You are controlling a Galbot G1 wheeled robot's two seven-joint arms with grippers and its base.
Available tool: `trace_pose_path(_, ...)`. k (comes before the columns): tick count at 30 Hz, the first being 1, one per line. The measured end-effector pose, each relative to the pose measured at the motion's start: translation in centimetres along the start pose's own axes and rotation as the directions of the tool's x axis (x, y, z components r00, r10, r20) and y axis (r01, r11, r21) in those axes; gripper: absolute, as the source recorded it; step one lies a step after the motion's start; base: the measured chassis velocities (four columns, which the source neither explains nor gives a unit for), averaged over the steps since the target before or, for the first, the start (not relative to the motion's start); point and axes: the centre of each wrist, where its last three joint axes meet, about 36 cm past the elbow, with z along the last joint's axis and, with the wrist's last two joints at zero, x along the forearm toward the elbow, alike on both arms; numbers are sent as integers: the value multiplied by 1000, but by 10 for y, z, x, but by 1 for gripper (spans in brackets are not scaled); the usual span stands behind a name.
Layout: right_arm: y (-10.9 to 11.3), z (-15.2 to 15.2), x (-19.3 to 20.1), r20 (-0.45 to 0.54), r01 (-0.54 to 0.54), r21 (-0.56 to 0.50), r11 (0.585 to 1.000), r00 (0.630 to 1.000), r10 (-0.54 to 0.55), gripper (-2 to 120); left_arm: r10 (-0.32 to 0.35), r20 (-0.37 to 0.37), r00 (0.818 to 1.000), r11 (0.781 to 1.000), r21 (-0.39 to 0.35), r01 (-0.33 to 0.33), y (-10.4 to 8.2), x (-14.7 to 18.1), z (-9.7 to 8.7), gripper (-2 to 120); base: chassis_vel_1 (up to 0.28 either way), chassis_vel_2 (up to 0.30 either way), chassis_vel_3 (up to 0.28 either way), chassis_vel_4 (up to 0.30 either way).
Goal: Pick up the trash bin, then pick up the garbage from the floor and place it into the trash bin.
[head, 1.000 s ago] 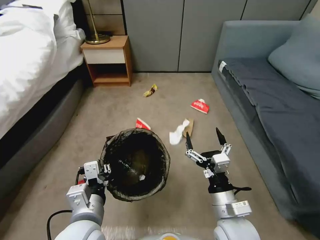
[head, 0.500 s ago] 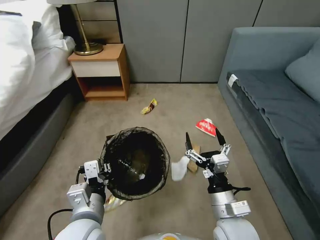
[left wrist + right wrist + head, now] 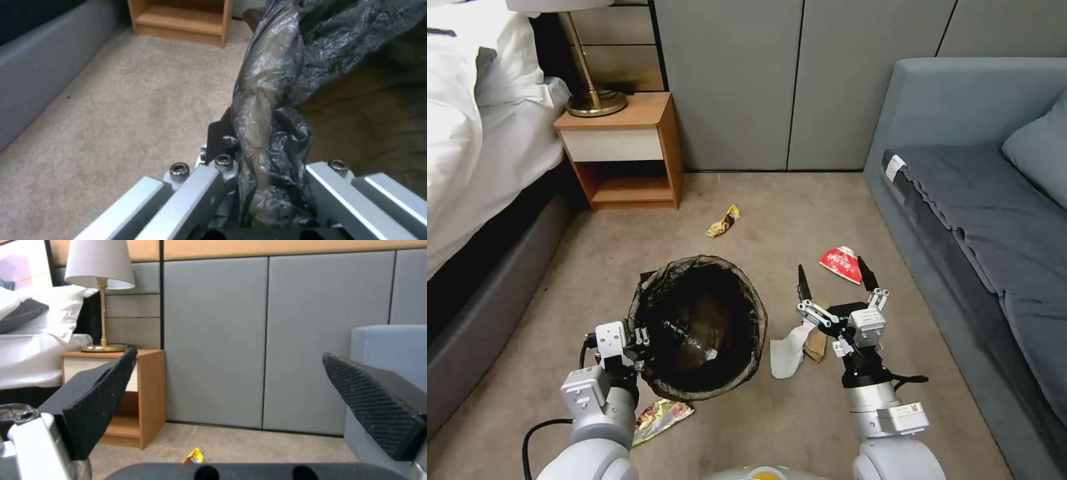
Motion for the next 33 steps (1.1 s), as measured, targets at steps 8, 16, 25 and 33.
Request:
trace_pose_path(8, 1, 0, 1, -9, -7, -2, 1000, 1000, 7, 100, 1, 1, 1000, 1000, 0, -1, 0, 0, 0, 1, 0, 0, 0, 0)
trace_pose_path(16, 2, 3, 1, -192, -65, -24, 998, 980, 59, 100, 0, 2, 1000, 1000, 0, 0, 0, 0, 0, 1, 0, 0, 0, 0)
trace_pose_path(25, -5, 25, -12, -580, -59, -75, 995, 815, 4, 100, 0, 2, 1000, 1000, -1, 0, 0, -1, 0, 1, 0, 0, 0, 0)
trace_pose_path(33, -10, 55, -16, -722, -35, -145, 989, 687, -81, 100, -1, -3, 1000, 1000, -4, 1, 0, -2, 1, 1, 0, 0, 0, 0)
